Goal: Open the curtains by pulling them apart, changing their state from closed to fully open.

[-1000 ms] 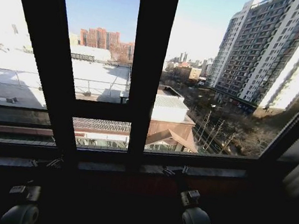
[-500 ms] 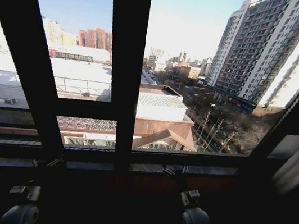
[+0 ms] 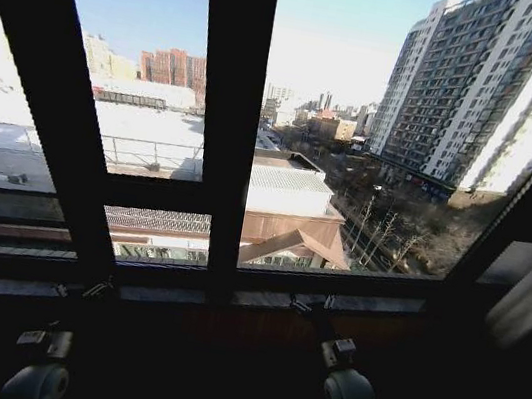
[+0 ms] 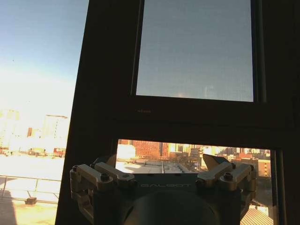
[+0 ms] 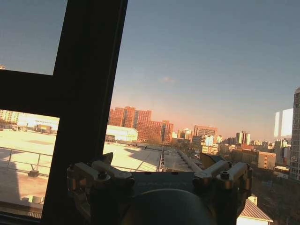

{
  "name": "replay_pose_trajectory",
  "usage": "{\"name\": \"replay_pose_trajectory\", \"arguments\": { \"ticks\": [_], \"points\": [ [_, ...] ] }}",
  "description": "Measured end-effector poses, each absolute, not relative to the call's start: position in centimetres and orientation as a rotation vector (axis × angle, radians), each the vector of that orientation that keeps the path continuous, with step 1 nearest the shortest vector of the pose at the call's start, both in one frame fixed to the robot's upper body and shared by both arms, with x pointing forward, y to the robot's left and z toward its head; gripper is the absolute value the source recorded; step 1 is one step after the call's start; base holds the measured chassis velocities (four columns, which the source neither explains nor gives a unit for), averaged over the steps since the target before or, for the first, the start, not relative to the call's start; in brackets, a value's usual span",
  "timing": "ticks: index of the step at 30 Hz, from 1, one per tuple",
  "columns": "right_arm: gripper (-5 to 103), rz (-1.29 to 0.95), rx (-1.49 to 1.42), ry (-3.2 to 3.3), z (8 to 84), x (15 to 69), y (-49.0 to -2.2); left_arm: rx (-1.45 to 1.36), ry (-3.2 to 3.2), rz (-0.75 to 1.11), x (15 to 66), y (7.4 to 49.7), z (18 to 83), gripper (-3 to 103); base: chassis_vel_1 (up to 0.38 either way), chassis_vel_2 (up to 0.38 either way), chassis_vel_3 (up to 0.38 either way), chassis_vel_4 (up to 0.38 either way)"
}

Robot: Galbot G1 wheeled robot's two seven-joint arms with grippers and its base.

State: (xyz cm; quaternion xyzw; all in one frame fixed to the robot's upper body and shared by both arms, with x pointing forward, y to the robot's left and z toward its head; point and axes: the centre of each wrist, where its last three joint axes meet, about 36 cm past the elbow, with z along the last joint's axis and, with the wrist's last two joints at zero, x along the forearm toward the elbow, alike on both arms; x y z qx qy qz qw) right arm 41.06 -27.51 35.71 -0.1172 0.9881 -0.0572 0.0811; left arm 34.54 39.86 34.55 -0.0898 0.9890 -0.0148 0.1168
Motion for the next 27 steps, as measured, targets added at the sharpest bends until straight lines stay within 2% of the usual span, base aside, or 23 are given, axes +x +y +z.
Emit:
{"name": "replay_pose_trajectory", "arguments": {
  "ticks": [12, 27],
  "points": [
    [100, -0.171, -0.35, 2.953, 35.71, 41.06, -27.52, -0.263, 2.895, -0.043, 34.54, 39.86, 34.55, 100, 0.155, -0.165, -0.157, 0.182],
    [100, -0.171, -0.35, 2.954, 35.71, 41.06, -27.51, -0.262, 2.895, -0.043, 34.54, 39.86, 34.55, 100, 0.324, -0.333, -0.324, 0.327]
  ]
}}
